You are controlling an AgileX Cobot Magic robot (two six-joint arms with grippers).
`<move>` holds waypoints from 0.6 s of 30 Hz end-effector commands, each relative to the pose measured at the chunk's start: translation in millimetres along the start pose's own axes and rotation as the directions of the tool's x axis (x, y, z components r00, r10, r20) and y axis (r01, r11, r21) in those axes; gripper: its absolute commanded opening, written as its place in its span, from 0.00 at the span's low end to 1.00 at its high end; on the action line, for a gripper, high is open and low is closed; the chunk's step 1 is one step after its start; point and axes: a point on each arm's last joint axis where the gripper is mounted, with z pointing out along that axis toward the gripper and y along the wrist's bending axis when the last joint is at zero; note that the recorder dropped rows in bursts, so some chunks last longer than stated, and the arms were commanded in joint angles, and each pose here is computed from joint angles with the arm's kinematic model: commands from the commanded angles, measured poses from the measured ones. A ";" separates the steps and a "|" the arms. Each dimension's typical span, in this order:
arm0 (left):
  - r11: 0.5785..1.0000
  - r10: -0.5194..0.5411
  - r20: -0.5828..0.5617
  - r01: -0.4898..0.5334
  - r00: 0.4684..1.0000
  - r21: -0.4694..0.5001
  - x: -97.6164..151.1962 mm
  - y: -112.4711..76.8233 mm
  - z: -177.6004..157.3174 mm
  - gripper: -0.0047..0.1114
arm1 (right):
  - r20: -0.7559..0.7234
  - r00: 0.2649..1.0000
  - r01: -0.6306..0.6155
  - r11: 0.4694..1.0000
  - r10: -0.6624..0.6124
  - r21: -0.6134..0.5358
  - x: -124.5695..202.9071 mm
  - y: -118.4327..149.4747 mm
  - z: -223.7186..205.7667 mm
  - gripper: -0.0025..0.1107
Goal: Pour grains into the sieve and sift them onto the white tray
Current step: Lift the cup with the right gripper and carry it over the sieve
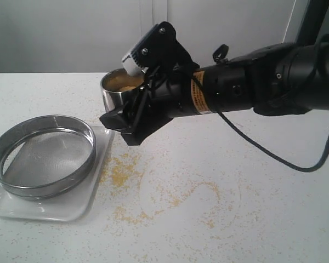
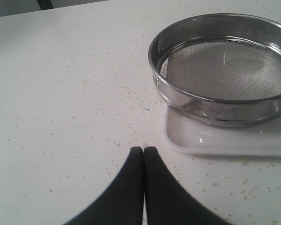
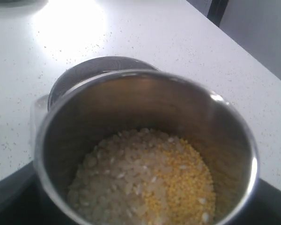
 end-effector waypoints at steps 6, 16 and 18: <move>1.000 -0.010 -0.002 0.010 1.000 0.002 1.9 -0.5 0.5 0.04 | -0.008 0.997 -0.078 0.997 0.078 0.022 -25.1 2.0 21.4 0.02; 1.000 -0.010 -0.002 0.010 1.000 0.002 1.9 -0.5 0.5 0.04 | -0.016 0.994 -0.108 0.994 0.109 0.030 -27.1 5.5 53.5 0.02; 1.000 -0.010 -0.002 0.010 1.000 0.002 1.9 -0.5 0.5 0.04 | -0.025 0.994 -0.105 0.994 0.105 0.024 -24.6 6.7 58.6 0.02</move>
